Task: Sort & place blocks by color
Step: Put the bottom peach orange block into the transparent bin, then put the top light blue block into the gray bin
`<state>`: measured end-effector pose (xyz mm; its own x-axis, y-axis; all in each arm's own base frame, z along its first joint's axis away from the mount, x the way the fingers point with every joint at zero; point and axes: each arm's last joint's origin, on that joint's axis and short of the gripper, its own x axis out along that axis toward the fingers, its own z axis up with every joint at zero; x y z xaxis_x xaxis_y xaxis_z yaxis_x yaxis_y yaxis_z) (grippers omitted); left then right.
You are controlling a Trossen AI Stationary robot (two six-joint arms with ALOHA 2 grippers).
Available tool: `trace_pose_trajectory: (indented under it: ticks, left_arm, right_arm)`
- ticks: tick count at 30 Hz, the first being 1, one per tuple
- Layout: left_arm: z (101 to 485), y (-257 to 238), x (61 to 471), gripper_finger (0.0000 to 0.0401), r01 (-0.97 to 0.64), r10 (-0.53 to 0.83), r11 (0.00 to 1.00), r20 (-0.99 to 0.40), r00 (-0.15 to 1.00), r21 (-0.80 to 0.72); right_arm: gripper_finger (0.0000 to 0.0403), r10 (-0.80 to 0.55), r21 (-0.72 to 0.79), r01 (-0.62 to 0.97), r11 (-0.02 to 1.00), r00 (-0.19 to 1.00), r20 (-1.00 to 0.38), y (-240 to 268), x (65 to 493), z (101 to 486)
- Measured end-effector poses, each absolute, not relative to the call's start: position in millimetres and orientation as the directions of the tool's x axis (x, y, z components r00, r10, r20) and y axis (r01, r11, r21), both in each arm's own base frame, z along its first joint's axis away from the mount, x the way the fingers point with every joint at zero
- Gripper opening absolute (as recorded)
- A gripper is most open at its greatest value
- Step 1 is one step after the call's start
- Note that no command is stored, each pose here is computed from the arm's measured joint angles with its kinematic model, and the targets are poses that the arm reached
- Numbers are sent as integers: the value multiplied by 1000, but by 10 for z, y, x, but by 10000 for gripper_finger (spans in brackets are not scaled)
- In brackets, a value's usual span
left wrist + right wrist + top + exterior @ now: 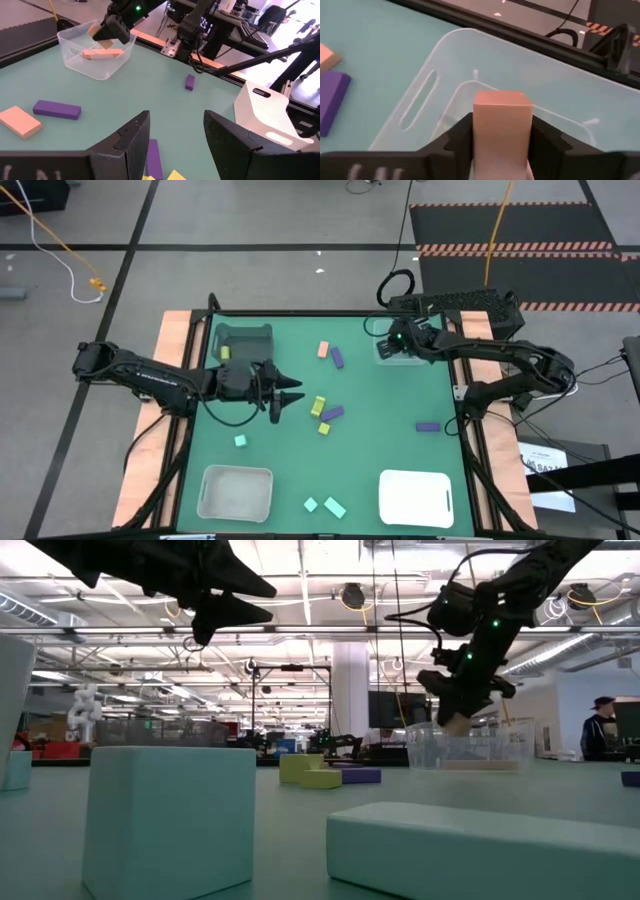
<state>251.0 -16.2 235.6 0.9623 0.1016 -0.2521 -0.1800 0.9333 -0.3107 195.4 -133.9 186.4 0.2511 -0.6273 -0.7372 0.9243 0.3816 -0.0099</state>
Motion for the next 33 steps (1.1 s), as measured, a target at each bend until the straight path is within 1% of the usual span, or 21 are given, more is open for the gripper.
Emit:
trace_pose_trajectory:
  ticks: [3,5,7,10,14,17,19,21,23,25,27,30,33]
  left_arm:
    - [2344,-162,2507,186,-187,102,929,-264,959,-320]
    - [2328,-161,2502,186,-197,103,922,-281,954,-332]
    - [2303,-161,2494,186,-211,103,915,-306,946,-344]
    - [2244,-160,2473,186,-241,104,906,-367,924,-349]
    - [2115,-206,2407,186,-245,66,922,-500,864,-301]
    - [1993,-281,2317,186,-226,-35,917,-630,776,-329]
    - [1907,-352,2228,186,-236,-126,894,-720,683,-380]
    - [1826,-434,2115,186,-264,-204,873,-800,564,-409]
    - [1763,-513,1996,186,-301,-230,871,-864,448,-388]
    - [1720,-585,1888,186,-314,-229,885,-907,352,-345]
    - [1700,-660,1811,186,-300,-229,899,-928,294,-318]
    - [1692,-769,1744,186,-249,-238,920,-936,259,-302]
    - [1688,-841,1702,186,-217,-218,936,-942,255,-275]
  right_arm:
    - [195,-627,-15,929,371,238,-742,-1358,1932,1859]
    - [224,-625,-17,928,371,236,-744,-1356,1931,1857]
    - [243,-625,-21,927,376,236,-744,-1355,1930,1856]
    - [261,-622,-30,921,388,238,-746,-1350,1930,1856]
    - [269,-570,31,894,446,311,-760,-1322,1932,1896]
    - [269,-521,93,868,487,374,-767,-1293,1928,1938]
    - [267,-496,124,854,506,406,-768,-1274,1918,1967]
    - [265,-481,141,842,521,425,-767,-1259,1910,1990]
    - [265,-484,141,835,532,436,-759,-1251,1903,2015]
    - [265,-488,145,833,534,443,-752,-1247,1899,2033]
    - [265,-489,144,832,535,444,-750,-1245,1894,2041]
    - [265,-490,143,831,538,446,-749,-1245,1894,2045]
    - [265,-490,141,830,540,446,-749,-1244,1894,2044]
